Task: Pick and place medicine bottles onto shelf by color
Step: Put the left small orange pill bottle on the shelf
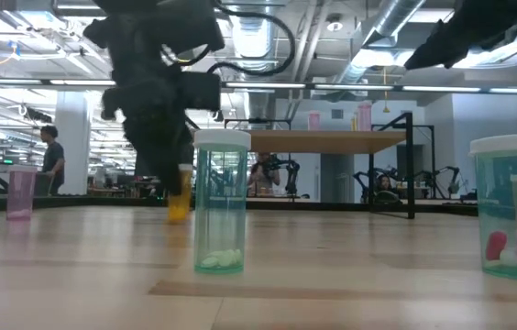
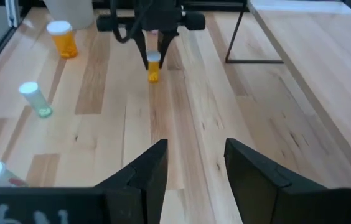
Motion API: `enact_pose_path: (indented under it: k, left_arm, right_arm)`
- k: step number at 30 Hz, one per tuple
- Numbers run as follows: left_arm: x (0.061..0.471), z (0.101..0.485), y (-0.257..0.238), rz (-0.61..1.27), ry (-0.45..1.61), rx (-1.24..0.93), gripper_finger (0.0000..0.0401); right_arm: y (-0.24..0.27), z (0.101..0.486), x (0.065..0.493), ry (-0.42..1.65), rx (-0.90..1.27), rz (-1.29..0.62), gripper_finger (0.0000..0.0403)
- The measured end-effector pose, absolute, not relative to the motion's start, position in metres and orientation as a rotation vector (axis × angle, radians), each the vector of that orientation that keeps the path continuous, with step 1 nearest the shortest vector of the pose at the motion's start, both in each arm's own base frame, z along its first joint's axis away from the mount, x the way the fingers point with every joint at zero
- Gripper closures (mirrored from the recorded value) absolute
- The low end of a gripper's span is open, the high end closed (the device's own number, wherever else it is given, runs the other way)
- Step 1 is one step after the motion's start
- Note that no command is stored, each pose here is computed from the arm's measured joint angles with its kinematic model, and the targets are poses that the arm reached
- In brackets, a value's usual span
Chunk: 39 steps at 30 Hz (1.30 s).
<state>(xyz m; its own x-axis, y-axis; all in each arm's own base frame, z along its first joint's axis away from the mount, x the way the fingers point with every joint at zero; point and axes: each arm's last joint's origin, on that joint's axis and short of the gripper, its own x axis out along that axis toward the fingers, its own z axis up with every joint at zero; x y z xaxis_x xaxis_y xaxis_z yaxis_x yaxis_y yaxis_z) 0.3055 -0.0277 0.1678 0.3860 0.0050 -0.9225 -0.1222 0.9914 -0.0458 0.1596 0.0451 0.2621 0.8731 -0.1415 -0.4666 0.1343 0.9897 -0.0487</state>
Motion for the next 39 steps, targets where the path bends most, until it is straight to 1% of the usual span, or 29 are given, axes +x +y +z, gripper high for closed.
enact_pose_path:
  k: [4,7,11,18,22,25,29,31,39]
  left_arm:
    - [0.317,0.188,-0.022,0.056,1.137,-0.123,0.0322]
    - [0.327,0.208,-0.015,0.046,1.104,-0.086,0.0313]
    - [0.341,0.245,0.001,0.089,1.032,-0.008,0.0301]
    - [0.361,0.317,0.043,0.186,0.849,0.065,0.0297]
    - [0.375,0.341,0.071,0.224,0.854,0.083,0.0297]
    - [0.387,0.348,0.089,0.208,0.88,0.092,0.0297]
    - [0.406,0.348,0.112,0.195,0.889,0.089,0.0297]
    - [0.415,0.35,0.123,0.192,0.857,0.086,0.0297]
    - [0.437,0.332,0.153,0.178,0.874,0.075,0.0296]
  right_arm:
    - [0.045,0.262,0.16,0.487,-0.014,-0.144,0.0223]
    - [0.045,0.262,0.16,0.489,-0.015,-0.144,0.0226]
    - [0.045,0.262,0.16,0.489,-0.015,-0.144,0.0226]
    - [0.045,0.262,0.16,0.484,-0.013,-0.144,0.0227]
    - [0.045,0.263,0.16,0.476,-0.023,-0.139,0.0229]
    - [0.046,0.264,0.161,0.468,-0.023,-0.138,0.0228]
    - [0.045,0.263,0.16,0.474,-0.026,-0.138,0.0228]
    - [0.045,0.263,0.16,0.476,-0.027,-0.138,0.0229]
    - [0.045,0.263,0.16,0.484,-0.03,-0.139,0.023]
